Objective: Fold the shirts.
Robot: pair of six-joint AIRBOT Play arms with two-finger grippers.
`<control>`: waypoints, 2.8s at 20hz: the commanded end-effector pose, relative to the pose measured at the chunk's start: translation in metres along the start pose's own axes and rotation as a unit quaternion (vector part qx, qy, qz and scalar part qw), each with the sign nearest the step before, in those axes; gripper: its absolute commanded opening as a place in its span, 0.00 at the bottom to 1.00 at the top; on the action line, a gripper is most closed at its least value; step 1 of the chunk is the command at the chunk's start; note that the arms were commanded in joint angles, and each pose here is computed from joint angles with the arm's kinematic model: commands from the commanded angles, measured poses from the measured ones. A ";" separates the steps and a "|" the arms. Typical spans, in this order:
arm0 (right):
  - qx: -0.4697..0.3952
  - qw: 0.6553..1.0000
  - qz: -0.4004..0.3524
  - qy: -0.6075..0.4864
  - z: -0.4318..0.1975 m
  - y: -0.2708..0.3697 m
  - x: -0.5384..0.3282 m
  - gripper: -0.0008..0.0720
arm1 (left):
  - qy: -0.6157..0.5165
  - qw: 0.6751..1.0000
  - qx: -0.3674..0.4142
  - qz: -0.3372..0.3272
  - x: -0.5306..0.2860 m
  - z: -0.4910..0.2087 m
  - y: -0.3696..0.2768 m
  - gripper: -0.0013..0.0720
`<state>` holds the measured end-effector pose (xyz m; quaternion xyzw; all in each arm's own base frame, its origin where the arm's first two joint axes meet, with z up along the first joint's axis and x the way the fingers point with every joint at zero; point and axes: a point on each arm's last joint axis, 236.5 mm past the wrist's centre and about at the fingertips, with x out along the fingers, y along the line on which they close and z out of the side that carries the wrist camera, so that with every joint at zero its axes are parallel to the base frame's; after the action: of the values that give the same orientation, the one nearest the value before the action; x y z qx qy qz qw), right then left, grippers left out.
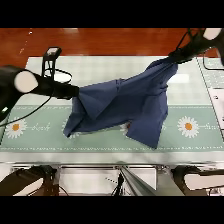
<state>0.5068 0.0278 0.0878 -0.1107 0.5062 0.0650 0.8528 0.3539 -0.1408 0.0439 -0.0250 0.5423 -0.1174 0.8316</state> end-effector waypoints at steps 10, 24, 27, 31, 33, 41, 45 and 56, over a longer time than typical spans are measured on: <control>0.010 0.999 0.017 0.038 -0.017 0.005 0.006 0.62 | 0.126 0.991 0.000 0.038 0.025 -0.020 0.069 0.57; 0.272 0.954 0.112 0.052 -0.163 -0.066 -0.041 0.69 | 0.226 0.963 -0.070 -0.127 -0.003 -0.164 0.052 1.00; 0.277 0.950 0.136 0.054 -0.167 -0.053 -0.033 0.69 | 0.222 0.965 -0.031 -0.137 0.007 -0.170 0.053 1.00; 0.273 0.951 0.140 0.046 -0.163 -0.052 -0.033 0.69 | 0.203 0.969 -0.028 -0.139 0.025 -0.160 0.057 1.00; 0.273 0.950 0.141 0.048 -0.164 -0.052 -0.033 0.69 | 0.225 0.958 -0.046 -0.169 0.036 -0.165 0.046 1.00; 0.258 0.956 0.120 0.072 -0.179 -0.059 -0.031 0.69 | 0.268 0.946 -0.031 -0.177 0.063 -0.183 0.040 0.20; 0.287 0.940 0.133 0.129 -0.226 -0.048 -0.012 0.69 | 0.263 0.948 -0.034 -0.174 0.065 -0.180 0.041 0.04; 0.404 0.880 0.234 0.084 -0.245 0.035 0.052 0.84 | 0.264 0.948 -0.039 -0.173 0.065 -0.180 0.041 0.04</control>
<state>0.2993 -0.0092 -0.0680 0.3159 0.6099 0.0581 0.7245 0.2217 -0.1005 -0.0952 -0.1174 0.7336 -0.2421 0.6240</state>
